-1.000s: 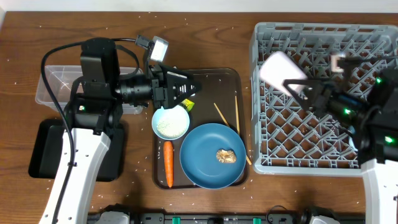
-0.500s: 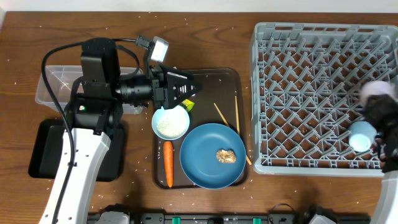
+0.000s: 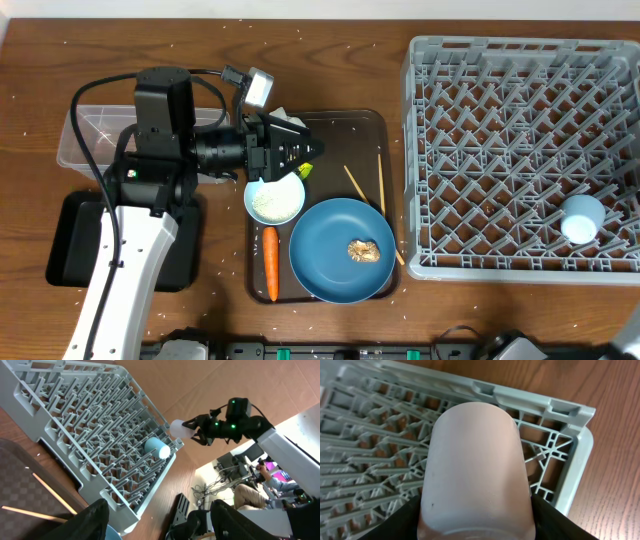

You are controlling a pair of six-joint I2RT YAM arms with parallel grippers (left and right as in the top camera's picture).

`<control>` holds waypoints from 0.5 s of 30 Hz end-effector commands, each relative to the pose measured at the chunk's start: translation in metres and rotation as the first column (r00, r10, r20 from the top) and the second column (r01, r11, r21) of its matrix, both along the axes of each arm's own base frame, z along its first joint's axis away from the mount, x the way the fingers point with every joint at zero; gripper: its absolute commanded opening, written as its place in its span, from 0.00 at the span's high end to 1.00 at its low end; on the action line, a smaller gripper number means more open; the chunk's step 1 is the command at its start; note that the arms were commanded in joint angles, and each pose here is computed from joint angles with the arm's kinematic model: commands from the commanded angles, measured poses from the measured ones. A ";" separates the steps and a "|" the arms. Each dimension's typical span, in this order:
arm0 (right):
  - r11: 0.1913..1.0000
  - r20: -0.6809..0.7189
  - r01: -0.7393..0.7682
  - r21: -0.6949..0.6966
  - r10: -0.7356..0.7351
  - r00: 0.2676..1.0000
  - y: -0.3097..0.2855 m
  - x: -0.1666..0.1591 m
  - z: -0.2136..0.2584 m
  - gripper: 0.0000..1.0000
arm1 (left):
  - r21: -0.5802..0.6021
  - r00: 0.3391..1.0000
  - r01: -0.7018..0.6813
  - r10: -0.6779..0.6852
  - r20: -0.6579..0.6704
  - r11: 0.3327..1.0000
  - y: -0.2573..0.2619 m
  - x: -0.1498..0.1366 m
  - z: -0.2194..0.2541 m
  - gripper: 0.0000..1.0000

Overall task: Sort waste into correct bins and load items into the dishwasher rack
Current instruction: 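Place the pink cup in the dish rack with the right gripper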

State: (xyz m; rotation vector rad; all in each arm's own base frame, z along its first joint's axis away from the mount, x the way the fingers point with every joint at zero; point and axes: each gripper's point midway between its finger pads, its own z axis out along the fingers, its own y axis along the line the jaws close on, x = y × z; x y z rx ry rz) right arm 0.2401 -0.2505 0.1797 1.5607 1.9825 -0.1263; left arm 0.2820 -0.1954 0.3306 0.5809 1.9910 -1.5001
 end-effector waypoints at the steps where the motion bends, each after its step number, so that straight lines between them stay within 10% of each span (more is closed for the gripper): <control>1: 0.998 0.022 0.049 0.046 -0.050 0.998 -0.008 0.004 -0.006 0.44 | 0.000 0.999 0.007 -0.007 0.031 1.000 0.001 -0.001 0.004 0.34; 15: 0.977 0.039 0.130 0.168 -0.138 0.990 -0.028 -0.005 -0.034 0.17 | 0.033 0.999 -0.033 0.033 0.006 0.999 0.003 0.004 -0.004 0.34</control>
